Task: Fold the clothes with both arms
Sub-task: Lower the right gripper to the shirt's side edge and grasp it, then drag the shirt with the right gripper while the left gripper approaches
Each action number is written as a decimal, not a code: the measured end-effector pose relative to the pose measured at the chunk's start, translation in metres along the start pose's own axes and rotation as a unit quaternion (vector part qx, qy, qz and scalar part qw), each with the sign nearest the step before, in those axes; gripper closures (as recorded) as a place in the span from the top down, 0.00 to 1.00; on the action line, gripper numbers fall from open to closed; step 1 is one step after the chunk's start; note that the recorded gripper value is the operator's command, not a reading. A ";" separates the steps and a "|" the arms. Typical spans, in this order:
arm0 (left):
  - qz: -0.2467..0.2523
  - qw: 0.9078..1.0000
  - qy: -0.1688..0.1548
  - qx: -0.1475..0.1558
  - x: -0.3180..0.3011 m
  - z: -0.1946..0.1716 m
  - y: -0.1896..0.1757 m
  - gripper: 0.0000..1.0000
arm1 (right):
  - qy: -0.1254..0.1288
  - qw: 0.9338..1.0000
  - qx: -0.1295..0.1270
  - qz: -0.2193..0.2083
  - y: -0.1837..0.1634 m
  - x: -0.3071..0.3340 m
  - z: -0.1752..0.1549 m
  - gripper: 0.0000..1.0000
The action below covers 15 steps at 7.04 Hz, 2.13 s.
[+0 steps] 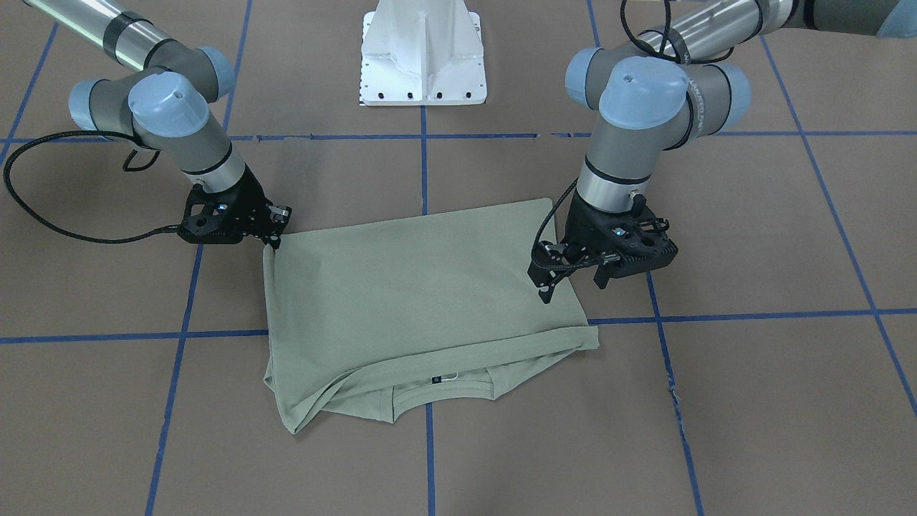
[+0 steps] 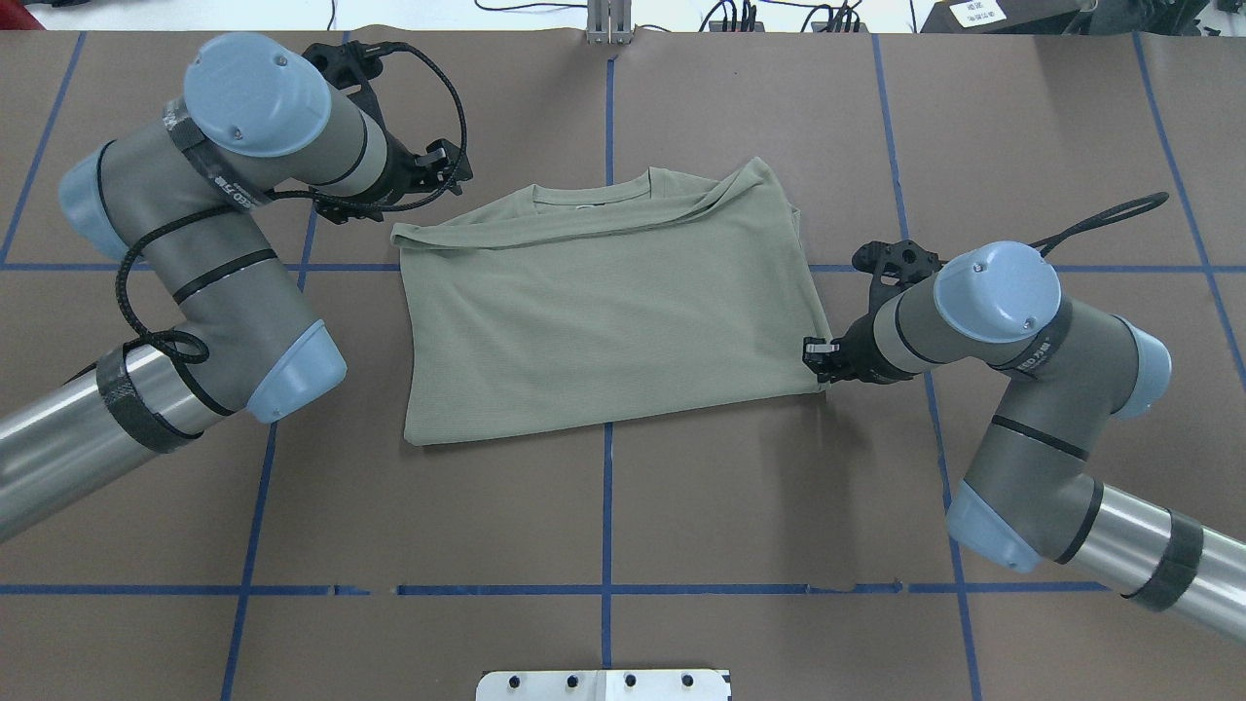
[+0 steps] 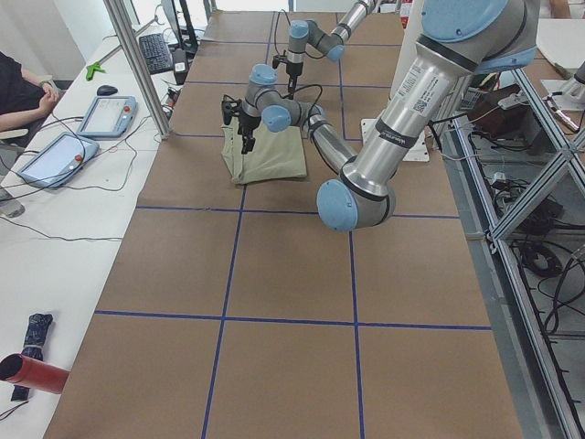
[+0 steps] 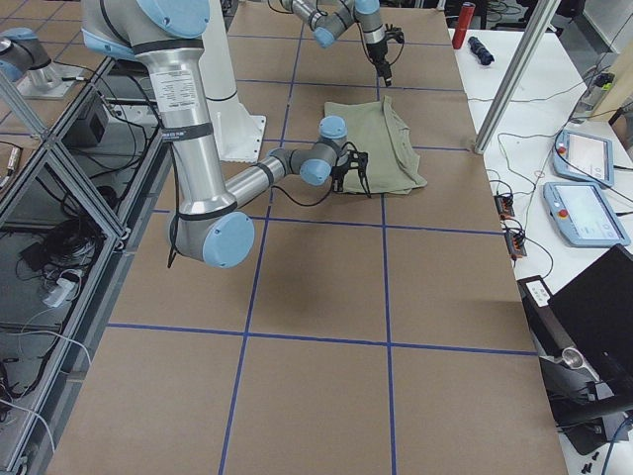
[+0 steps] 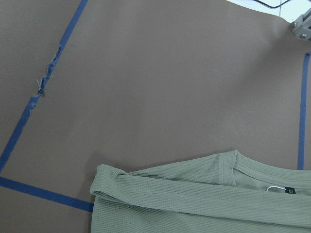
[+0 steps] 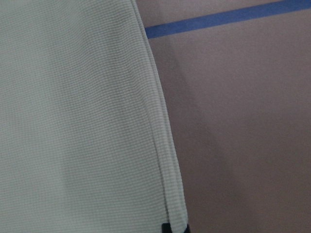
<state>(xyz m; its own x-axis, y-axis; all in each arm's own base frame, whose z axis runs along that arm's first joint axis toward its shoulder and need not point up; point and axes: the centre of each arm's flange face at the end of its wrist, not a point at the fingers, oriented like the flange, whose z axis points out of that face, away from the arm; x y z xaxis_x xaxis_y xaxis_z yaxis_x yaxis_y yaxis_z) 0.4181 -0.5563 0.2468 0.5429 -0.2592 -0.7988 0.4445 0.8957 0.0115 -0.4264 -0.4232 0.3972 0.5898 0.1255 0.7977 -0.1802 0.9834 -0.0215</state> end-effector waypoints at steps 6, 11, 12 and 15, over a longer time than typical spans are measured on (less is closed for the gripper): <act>-0.012 1.000 0.017 -0.008 0.014 -0.008 0.024 0.99 | -0.003 0.990 -0.137 -0.040 0.145 0.088 -0.092 0.45; -0.003 0.999 0.028 -0.034 0.023 -0.010 0.065 0.99 | -0.021 0.986 -0.162 -0.041 0.153 0.087 -0.115 1.00; -0.009 0.998 0.031 -0.051 0.022 -0.009 0.091 0.99 | -0.041 0.992 -0.119 -0.026 0.122 0.081 -0.134 1.00; -0.081 0.987 0.018 -0.134 0.024 0.000 0.226 0.97 | -0.078 0.997 -0.018 0.009 0.056 0.078 -0.186 1.00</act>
<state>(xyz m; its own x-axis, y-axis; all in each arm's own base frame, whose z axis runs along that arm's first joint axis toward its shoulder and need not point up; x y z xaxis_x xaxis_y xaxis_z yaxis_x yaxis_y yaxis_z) 0.5319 -0.3605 0.2302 0.4530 -0.3981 -0.7977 0.3159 0.9084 -0.2740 -0.2439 -0.3344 0.3457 0.4570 0.1235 0.8809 -0.1586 0.9858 -0.0560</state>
